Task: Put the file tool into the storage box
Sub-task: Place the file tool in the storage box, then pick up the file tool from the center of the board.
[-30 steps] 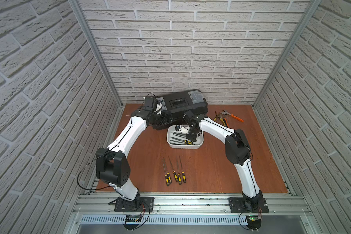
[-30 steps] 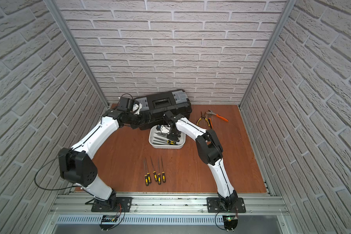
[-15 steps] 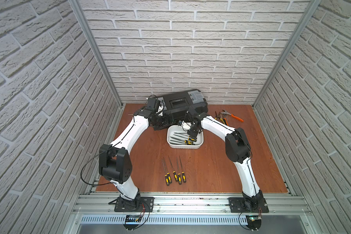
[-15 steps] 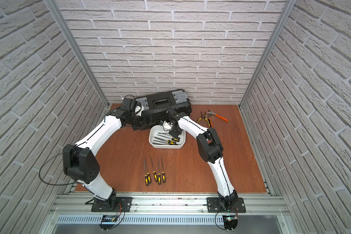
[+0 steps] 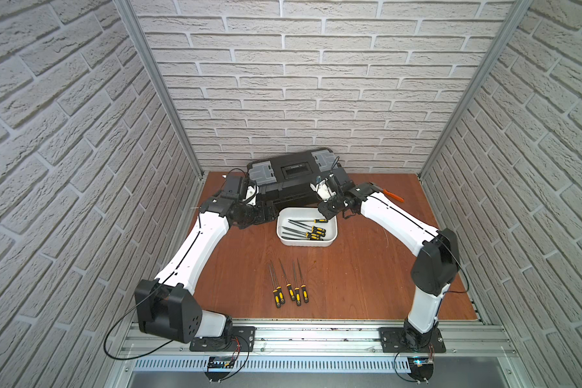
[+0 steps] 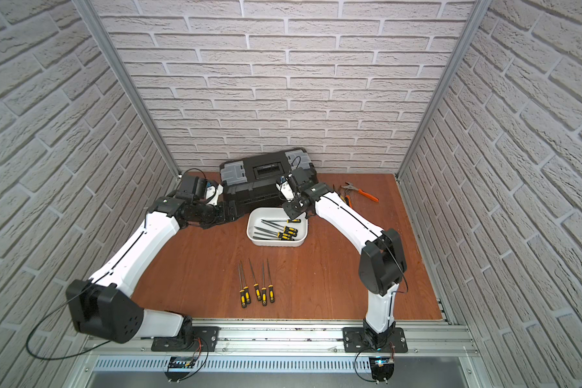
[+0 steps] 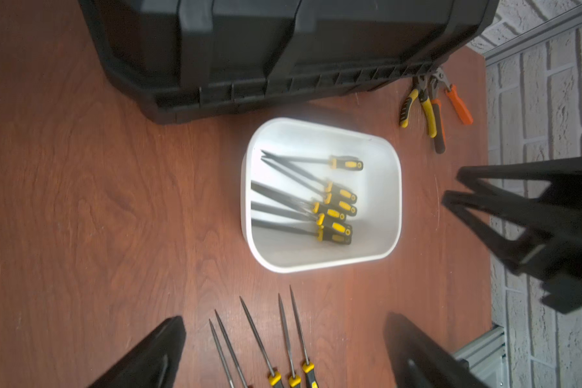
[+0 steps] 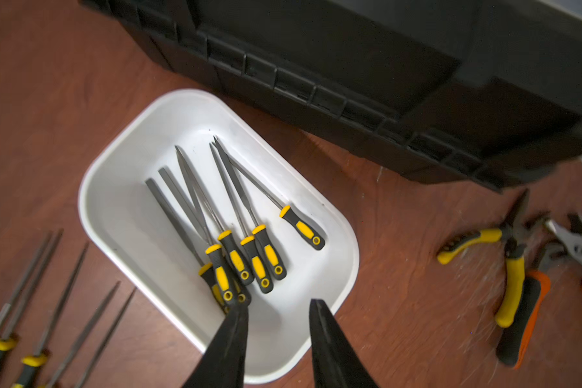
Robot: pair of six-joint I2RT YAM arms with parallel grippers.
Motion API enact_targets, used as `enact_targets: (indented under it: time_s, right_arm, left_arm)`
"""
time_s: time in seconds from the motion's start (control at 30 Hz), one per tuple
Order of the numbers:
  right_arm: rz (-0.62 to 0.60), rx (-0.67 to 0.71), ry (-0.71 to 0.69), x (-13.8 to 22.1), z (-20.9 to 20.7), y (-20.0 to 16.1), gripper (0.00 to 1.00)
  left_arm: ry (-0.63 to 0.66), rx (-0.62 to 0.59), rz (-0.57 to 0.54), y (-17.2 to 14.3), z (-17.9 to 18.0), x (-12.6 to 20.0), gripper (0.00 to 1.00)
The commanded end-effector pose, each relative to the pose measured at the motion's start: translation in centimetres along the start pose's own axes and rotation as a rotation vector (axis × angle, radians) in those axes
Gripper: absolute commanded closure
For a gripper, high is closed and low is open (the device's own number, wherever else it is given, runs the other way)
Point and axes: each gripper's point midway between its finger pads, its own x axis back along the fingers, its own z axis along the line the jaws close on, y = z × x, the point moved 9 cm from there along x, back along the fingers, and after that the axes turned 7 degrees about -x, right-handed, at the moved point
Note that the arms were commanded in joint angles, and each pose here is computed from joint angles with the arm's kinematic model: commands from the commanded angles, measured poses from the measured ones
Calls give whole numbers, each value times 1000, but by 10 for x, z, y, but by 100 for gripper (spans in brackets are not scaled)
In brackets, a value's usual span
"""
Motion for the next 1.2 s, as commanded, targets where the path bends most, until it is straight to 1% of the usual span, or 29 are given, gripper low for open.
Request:
enact_targets:
  time_s: [0.0,0.1,0.17,0.3,0.4,0.57,0.7,0.8,0.9,1.03,1.17]
  right_arm:
    - [-62,-273,15,13,10,-11,66]
    - [-46,-387,33,19,21,-31,68]
    - [-15,-426,30,22,32,-43,68]
    - [27,-423,36,24,66,-68,68]
    - [65,-465,60,16,87,-90,68]
    - [125,-493,83,2,115,-125,67]
    - [213,-494,56,-11,126,-151,66]
    - [247,-475,47,-15,134,-165,64]
    - [278,-445,54,-19,143,-174,63]
    - [320,-407,56,-24,155,-184,62]
    - [368,-378,18,-32,159,-198,61]
  left_arm:
    - [10,-29,39,-23,2,5,2]
    - [-10,-34,74,-41,0,3,2]
    - [-41,-33,113,-52,-3,0,2]
    - [-62,-62,187,-75,-13,-4,2]
    - [-75,-73,229,-92,-18,-7,2]
    - [-63,-20,279,-117,-13,-12,2]
    - [-54,52,268,-126,-8,-13,2]
    - [-64,93,237,-129,-6,-13,2]
    - [-51,121,229,-129,-1,-12,2]
    - [-42,187,212,-126,8,-12,2]
    - [-55,265,186,-121,18,-11,2]
